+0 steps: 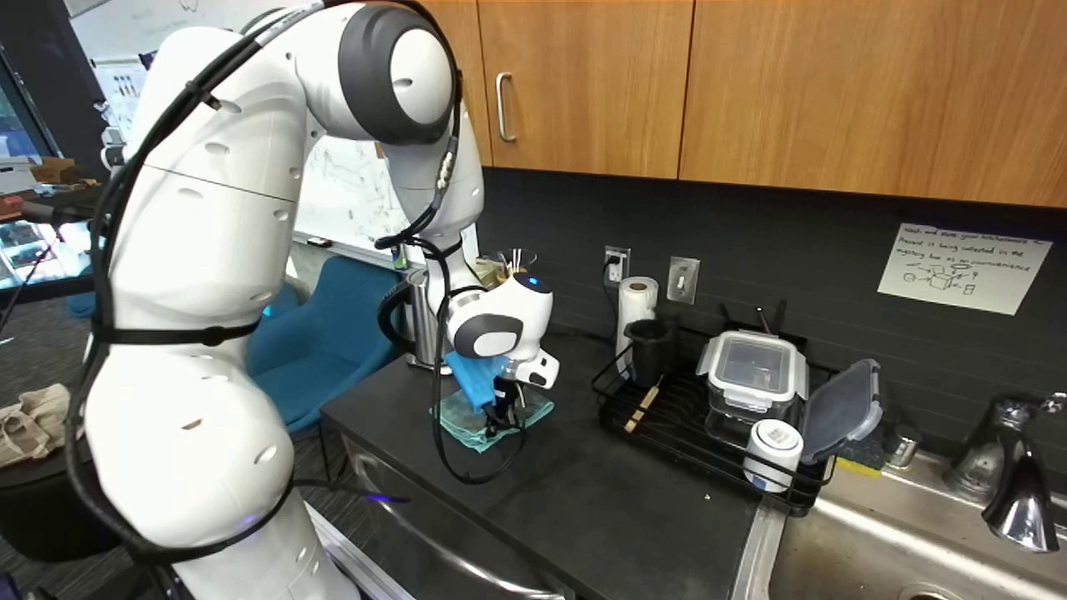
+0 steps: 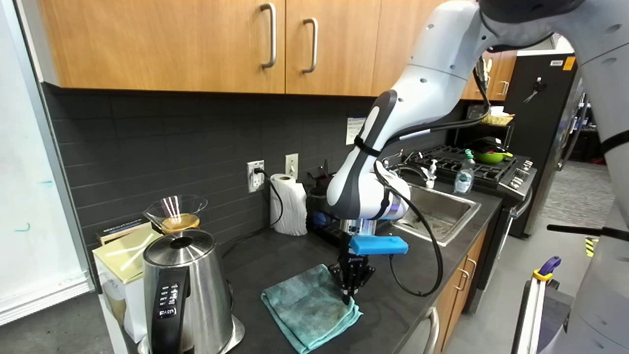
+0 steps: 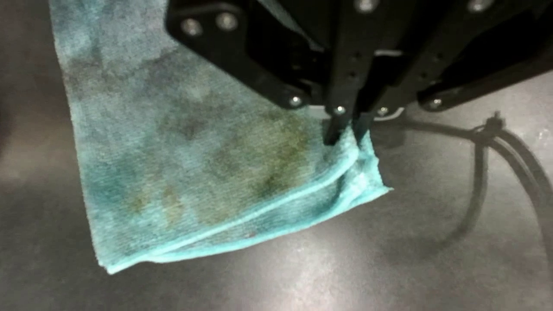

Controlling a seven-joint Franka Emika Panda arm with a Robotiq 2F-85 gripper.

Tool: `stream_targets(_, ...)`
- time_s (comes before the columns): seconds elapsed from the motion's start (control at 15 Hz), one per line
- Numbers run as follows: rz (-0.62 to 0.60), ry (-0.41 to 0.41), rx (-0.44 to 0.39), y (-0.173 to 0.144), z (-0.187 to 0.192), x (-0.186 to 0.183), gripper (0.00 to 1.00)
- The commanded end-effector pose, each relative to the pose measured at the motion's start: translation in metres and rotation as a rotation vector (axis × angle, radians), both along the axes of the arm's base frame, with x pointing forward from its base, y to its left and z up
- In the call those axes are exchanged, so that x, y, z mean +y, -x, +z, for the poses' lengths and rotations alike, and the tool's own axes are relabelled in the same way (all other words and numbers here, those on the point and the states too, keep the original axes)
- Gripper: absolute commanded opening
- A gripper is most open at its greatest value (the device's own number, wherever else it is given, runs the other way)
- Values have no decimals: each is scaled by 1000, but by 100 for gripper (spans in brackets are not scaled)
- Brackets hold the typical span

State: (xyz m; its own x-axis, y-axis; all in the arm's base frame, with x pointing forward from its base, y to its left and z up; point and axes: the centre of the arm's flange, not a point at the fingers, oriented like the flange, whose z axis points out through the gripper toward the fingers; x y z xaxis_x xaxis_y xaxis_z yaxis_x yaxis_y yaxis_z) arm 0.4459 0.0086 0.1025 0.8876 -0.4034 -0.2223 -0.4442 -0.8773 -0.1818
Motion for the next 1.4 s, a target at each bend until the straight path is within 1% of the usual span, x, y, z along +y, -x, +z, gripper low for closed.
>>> stream_targets(0.0,-78,53,18,27,30,-6,1)
stream_targets(0.27,-139,90,40,47,52,-17,1)
stream_targets(0.53,-132,134,49,60,69,-18,1)
stream_targets(0.67,-130,128,55,62,75,-16,1)
stream_targets(0.73,-126,119,48,54,53,-20,5)
stream_targets(0.93,-129,116,48,56,61,-18,5)
stream_targets(1.33,-130,116,49,57,61,-19,5)
